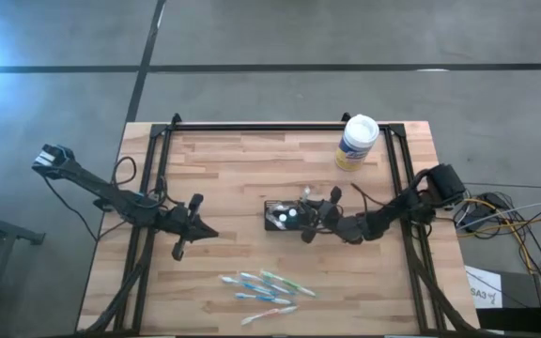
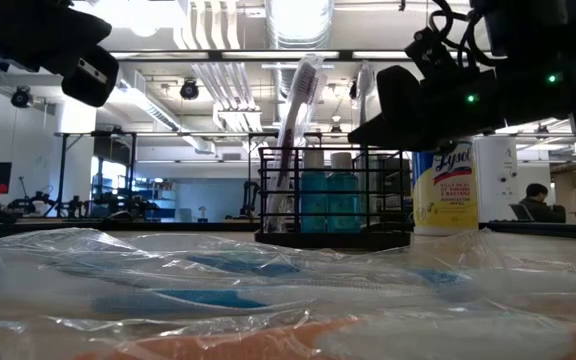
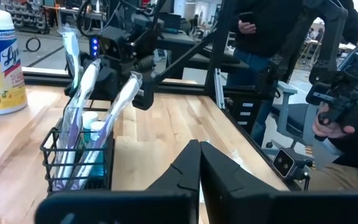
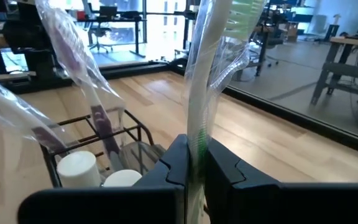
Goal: Pick & Place toothbrushing station
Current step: Put the top green toothbrush into the mesh organizer
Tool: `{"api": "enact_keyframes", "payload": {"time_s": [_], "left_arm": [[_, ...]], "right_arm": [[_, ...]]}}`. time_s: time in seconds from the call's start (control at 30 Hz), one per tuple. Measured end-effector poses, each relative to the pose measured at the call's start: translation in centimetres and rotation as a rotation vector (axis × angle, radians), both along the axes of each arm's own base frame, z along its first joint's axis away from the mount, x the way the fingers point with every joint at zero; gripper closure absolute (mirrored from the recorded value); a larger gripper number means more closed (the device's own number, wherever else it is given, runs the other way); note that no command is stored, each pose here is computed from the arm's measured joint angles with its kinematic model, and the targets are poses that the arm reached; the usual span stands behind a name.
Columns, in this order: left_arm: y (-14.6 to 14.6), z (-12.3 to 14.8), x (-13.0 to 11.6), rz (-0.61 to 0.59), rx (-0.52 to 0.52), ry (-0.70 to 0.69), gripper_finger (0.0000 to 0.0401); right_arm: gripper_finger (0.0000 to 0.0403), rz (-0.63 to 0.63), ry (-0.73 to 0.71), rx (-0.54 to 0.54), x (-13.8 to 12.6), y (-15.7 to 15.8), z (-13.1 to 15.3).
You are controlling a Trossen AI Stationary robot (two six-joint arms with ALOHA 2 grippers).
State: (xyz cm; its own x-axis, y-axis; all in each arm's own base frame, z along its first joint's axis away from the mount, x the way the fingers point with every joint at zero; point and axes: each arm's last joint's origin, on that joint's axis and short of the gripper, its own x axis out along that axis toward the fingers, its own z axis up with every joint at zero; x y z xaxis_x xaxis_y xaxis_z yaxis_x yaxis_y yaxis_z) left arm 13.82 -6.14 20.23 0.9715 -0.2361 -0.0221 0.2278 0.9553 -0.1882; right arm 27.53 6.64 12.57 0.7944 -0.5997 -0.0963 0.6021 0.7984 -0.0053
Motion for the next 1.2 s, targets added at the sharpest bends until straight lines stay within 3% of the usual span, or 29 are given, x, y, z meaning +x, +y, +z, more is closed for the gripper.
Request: {"api": "enact_keyframes", "payload": {"time_s": [0.23, 0.8, 1.2], "left_arm": [[0.0, -0.1, 0.1, 0.006, 0.010, 0.003, 0.0377], [0.0, -0.4, 0.1, 0.007, 0.022, 0.031, 0.0378], [0.2, -1.8, 0.0, 0.054, -0.006, 0.024, 0.0378]], "right_arm": [[0.0353, -0.004, 0.005, -0.009, 0.0, 0.0, 0.2], [0.0252, 0.059, -0.008, 0.022, -0.5, 0.2, 2.1], [0.0234, 0.076, 0.002, -0.022, -1.2, 0.3, 4.0]]}}
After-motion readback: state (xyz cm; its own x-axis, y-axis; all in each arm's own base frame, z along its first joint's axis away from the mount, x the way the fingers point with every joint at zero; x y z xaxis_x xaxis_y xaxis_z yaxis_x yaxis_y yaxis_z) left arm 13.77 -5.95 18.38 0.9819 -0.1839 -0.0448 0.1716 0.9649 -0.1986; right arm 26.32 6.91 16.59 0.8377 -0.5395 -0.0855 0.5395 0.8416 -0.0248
